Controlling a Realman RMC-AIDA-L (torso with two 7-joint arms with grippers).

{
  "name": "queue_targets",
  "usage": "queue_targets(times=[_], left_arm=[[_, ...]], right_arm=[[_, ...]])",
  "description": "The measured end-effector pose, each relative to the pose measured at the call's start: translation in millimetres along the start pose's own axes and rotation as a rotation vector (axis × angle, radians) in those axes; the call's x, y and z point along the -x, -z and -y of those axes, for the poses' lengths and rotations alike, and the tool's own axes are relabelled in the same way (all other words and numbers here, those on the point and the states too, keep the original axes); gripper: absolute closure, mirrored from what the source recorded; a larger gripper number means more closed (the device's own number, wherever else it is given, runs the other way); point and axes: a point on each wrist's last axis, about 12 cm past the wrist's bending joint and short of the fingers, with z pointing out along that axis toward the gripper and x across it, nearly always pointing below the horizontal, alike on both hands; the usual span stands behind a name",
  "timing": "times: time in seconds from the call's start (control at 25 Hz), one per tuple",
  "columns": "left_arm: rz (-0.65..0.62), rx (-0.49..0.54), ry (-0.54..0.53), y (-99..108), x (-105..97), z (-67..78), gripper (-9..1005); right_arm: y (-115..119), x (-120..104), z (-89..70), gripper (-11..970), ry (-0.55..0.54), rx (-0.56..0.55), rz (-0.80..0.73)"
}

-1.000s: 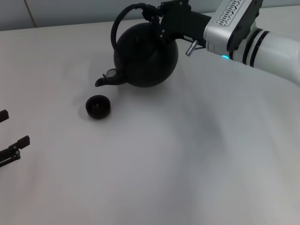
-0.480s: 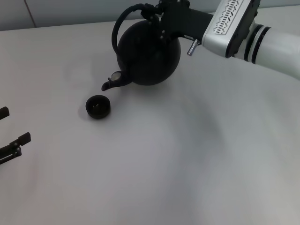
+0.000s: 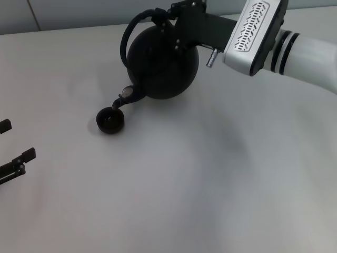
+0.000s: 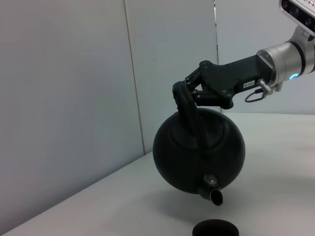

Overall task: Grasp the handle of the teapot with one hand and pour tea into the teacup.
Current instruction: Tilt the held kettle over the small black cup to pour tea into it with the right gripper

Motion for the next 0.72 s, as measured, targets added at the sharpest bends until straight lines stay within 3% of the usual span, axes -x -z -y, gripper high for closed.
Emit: queue_targets(times=[0.72], left_arm=[[0.01, -0.006, 0.001, -5.6, 1.6, 0.6, 211]], right_arm=[[-6.9, 5.2, -5.2, 893, 0.09, 0.02, 0.017]])
